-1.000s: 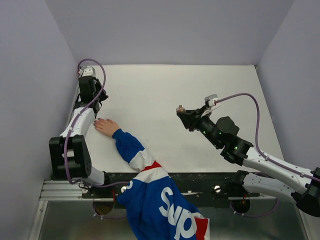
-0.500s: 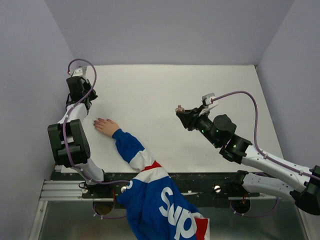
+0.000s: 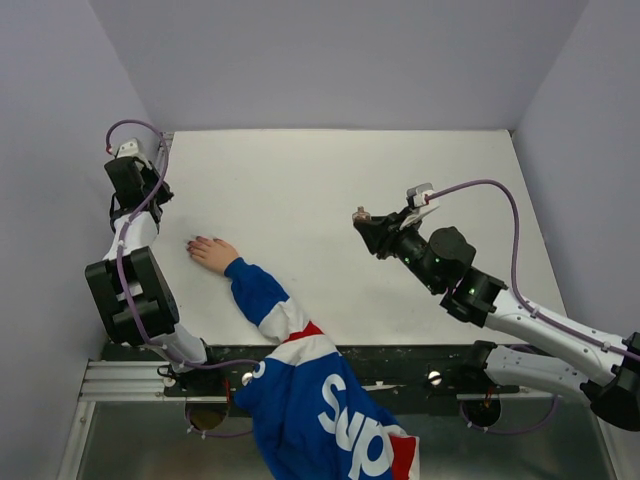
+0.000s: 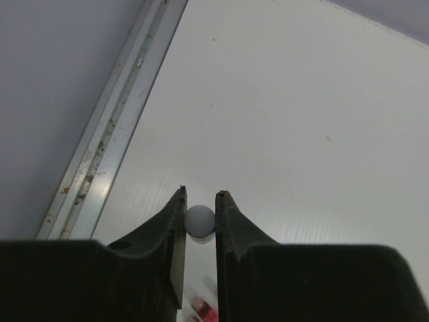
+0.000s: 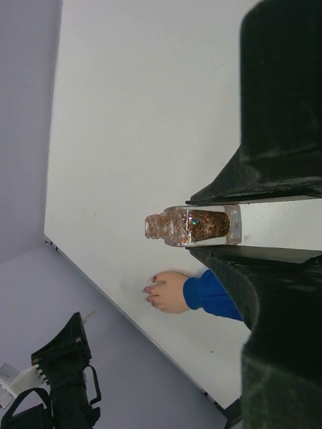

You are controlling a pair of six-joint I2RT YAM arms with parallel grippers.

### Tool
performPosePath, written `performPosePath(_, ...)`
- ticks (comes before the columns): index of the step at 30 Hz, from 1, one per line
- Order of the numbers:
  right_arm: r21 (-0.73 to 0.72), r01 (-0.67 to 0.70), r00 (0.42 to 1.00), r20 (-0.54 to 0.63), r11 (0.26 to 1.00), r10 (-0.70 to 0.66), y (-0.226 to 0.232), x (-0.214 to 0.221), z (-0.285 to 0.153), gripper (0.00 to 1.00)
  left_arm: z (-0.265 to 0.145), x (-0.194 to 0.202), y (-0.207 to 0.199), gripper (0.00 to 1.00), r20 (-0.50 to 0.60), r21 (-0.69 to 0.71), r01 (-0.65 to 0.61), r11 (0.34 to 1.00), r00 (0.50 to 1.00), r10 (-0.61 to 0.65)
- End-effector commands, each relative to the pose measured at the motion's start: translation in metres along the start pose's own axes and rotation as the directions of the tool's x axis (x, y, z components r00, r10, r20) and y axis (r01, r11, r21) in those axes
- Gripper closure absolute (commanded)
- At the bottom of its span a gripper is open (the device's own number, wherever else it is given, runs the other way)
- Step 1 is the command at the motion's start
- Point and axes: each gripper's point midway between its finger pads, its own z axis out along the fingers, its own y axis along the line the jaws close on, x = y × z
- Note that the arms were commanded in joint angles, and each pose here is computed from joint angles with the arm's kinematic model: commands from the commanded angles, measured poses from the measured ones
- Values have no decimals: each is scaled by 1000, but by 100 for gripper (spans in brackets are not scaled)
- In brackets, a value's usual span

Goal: Paint the nails

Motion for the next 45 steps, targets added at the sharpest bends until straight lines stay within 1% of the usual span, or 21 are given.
performPosePath(1,15,9,999,34,1000,-9,-2,-15,-4,99,-8,-18,18,100,9,-59,-144,988,989,145)
performPosePath(3,18,8,999,40,1000,-9,-3,-17,-6,99,-10,-14,34,100,3,-108,-183,977,983,184)
performPosePath(6,33,14,999,44,999,-15,-7,-19,-9,99,-15,-7,55,100,7,-147,-184,972,982,187)
performPosePath(11,51,26,999,45,998,-29,-10,-20,-12,99,-34,-12,108,100,36,-245,-124,962,990,137)
performPosePath(14,56,29,998,51,998,-32,-12,-22,-13,99,-51,-14,138,100,61,-308,-52,950,995,74)
performPosePath(16,56,33,998,52,998,-36,-11,-22,-13,99,-61,-15,140,100,87,-318,-40,947,994,71)
performPosePath(18,54,38,998,47,998,-40,-11,-20,-11,99,-67,-17,129,100,122,-302,-35,953,990,75)
performPosePath(21,38,36,998,52,999,-38,-9,-19,-10,99,-73,-29,101,100,135,-272,-34,962,988,74)
performPosePath(24,38,31,998,52,999,-33,-9,-18,-10,99,-81,-44,62,100,184,-179,-34,983,981,67)
performPosePath(26,35,32,998,50,999,-33,-9,-15,-10,99,-83,-48,43,100,187,-133,-36,991,981,61)
performPosePath(32,25,37,998,47,999,-38,-9,-13,-13,99,-68,-45,2,100,120,-42,-96,995,988,100)
performPosePath(33,25,37,998,43,999,-38,-8,-11,-12,99,-65,-36,-5,100,84,-23,-101,995,991,103)
performPosePath(36,29,28,999,37,999,-29,-10,-8,-11,99,-56,-22,-21,100,34,9,-111,994,993,110)
performPosePath(40,21,8,999,37,1000,-9,-8,-4,-10,99,-44,4,-19,100,-32,6,-65,998,997,65)
performPosePath(45,14,4,1000,24,1000,-4,-7,1,-8,99,-32,33,-20,100,-107,5,-40,999,993,40)
